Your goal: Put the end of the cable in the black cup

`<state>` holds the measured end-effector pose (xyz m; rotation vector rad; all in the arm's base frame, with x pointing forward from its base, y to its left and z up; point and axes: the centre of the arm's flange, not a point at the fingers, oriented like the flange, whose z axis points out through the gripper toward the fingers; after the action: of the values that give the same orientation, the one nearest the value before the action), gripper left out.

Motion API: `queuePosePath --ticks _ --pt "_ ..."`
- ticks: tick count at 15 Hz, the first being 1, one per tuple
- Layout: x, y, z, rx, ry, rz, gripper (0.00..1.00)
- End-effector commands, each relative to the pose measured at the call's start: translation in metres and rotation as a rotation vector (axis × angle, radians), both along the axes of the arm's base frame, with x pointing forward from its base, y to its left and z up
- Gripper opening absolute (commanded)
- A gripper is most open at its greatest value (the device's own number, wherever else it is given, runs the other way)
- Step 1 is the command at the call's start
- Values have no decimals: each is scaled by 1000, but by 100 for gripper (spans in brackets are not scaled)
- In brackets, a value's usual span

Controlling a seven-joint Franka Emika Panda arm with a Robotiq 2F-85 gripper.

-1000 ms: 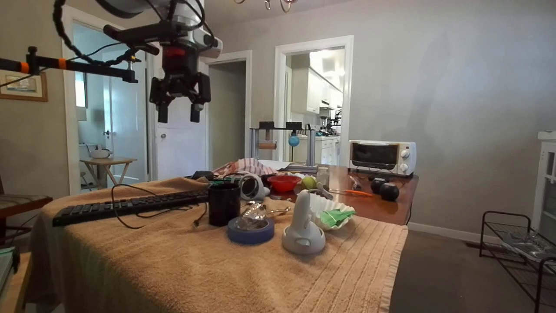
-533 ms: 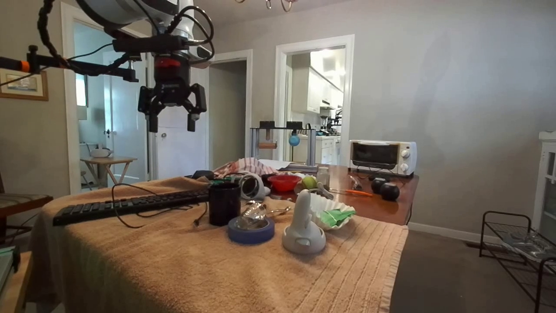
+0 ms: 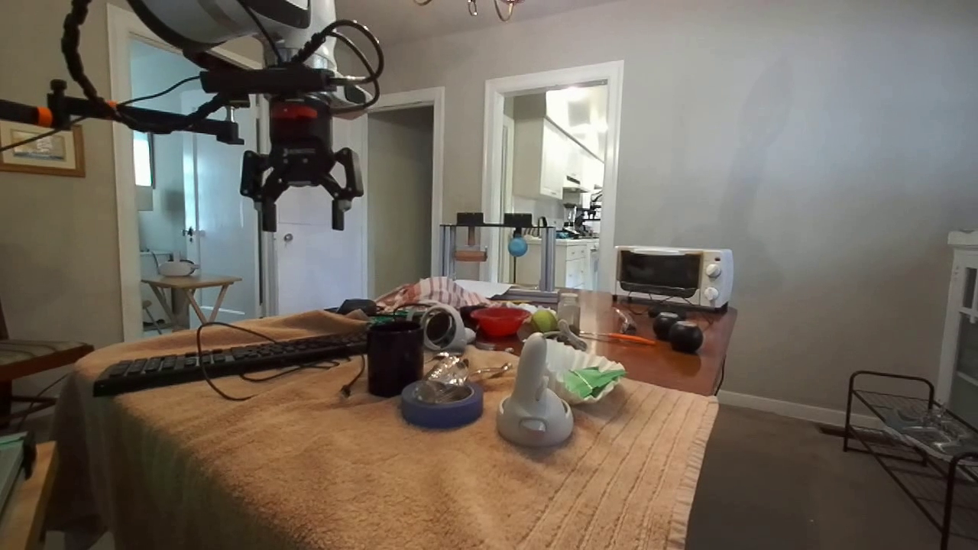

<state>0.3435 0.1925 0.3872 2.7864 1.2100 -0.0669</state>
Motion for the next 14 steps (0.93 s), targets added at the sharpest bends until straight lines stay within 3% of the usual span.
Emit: queuePosePath --ticks 1,9,14 --pt "-8 24 -23 55 -27 169 100" --pt "-9 75 -67 92 -64 369 100" --pt "19 89 -85 49 -116 454 100"
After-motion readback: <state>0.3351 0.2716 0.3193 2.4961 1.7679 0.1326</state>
